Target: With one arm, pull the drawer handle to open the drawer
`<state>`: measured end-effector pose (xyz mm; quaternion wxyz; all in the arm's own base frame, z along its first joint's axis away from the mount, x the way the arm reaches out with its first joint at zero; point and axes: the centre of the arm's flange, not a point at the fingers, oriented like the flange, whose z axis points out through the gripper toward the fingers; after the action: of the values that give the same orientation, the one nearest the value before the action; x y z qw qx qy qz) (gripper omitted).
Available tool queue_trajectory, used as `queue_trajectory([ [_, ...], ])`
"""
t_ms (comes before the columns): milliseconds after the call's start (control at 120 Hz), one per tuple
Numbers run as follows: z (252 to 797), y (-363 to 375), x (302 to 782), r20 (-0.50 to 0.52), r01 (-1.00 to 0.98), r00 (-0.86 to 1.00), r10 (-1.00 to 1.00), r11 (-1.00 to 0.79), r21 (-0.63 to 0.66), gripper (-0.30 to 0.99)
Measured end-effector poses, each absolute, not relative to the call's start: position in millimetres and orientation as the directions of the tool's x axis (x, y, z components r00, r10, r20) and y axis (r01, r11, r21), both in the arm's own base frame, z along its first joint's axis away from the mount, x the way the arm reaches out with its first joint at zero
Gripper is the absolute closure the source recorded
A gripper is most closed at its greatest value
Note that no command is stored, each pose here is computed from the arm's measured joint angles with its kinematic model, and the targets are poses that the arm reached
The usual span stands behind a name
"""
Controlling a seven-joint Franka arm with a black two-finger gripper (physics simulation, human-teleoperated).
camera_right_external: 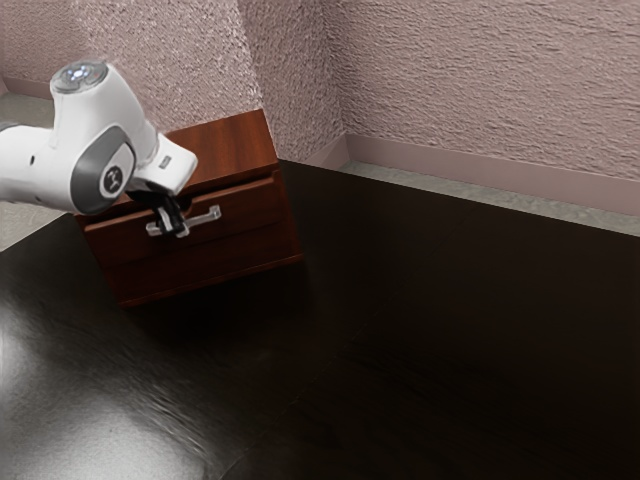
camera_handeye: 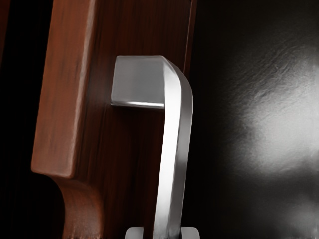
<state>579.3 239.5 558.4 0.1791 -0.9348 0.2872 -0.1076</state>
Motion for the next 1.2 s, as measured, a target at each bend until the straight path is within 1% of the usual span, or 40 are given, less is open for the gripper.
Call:
queue_trajectory([
  [467, 560.3, 211.0, 541.0, 0.127, -0.518, 0.792, -0.598, -0.767, -0.379, 0.72],
  [825, 561.4, 184.2, 530.7, 0.135, -0.549, 0.764, -0.631, -0.745, -0.378, 0.62],
  [1200, 565.4, 172.8, 503.8, 0.147, -0.556, 0.754, -0.640, -0.741, -0.376, 0.62],
])
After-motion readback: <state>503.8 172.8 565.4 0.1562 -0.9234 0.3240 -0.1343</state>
